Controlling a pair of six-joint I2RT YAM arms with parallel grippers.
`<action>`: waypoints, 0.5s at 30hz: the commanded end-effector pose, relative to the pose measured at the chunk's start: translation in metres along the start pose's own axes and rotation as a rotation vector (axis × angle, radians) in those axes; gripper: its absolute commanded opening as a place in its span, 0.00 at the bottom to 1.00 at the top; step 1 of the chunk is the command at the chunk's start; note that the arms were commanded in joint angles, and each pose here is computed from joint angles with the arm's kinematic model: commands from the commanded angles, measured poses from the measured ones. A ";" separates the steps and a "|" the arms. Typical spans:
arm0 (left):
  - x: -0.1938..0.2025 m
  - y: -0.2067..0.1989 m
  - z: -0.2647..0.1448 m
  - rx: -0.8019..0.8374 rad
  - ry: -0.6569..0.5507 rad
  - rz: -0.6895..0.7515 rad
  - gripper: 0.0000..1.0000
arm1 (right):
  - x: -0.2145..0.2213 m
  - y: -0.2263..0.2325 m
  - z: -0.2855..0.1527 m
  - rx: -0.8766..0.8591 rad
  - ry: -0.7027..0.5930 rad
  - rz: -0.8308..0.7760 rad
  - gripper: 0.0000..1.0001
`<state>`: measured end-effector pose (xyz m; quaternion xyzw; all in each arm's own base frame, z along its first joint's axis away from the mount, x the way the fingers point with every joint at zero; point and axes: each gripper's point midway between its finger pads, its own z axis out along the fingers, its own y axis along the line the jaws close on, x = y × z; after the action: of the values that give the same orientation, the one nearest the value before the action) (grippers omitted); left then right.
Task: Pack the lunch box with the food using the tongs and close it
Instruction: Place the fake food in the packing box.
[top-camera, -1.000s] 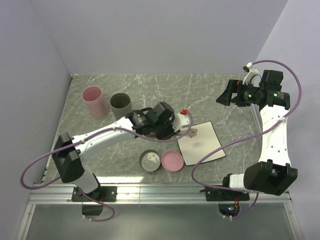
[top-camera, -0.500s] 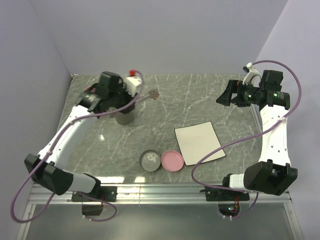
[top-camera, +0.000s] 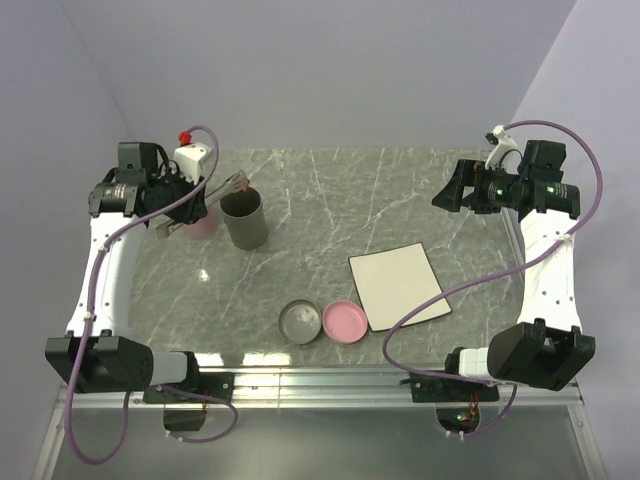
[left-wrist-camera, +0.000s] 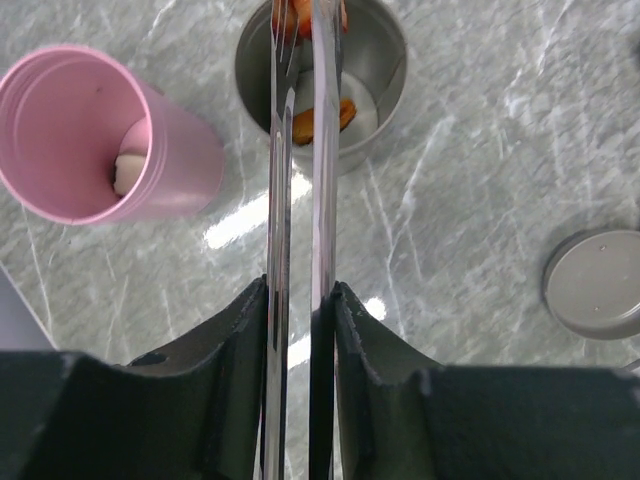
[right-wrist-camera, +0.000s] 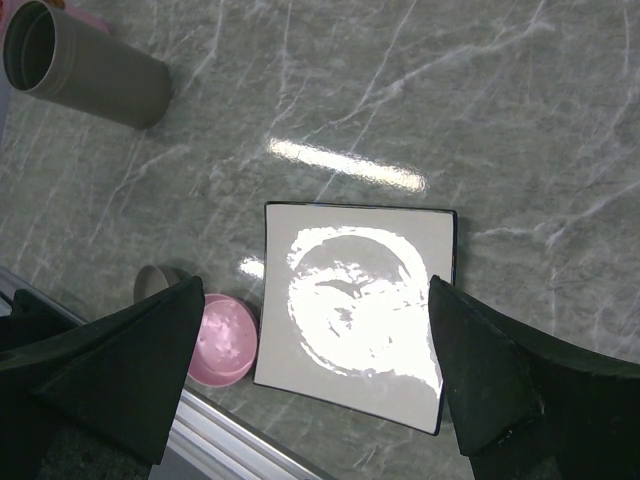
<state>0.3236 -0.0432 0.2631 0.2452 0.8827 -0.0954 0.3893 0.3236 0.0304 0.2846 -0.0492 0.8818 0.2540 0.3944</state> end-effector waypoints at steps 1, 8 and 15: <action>0.000 -0.002 -0.011 0.018 -0.042 0.045 0.34 | -0.011 0.003 -0.007 -0.003 -0.034 -0.023 1.00; 0.013 0.000 -0.007 0.016 -0.016 0.047 0.34 | -0.010 0.003 -0.007 0.000 -0.033 -0.022 1.00; 0.019 0.001 -0.002 0.018 -0.003 0.040 0.35 | -0.010 0.004 -0.007 -0.003 -0.033 -0.024 1.00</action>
<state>0.3111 -0.0316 0.2395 0.2535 0.8910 -0.0945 0.3644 0.3236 0.0304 0.2846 -0.0492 0.8818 0.2540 0.3944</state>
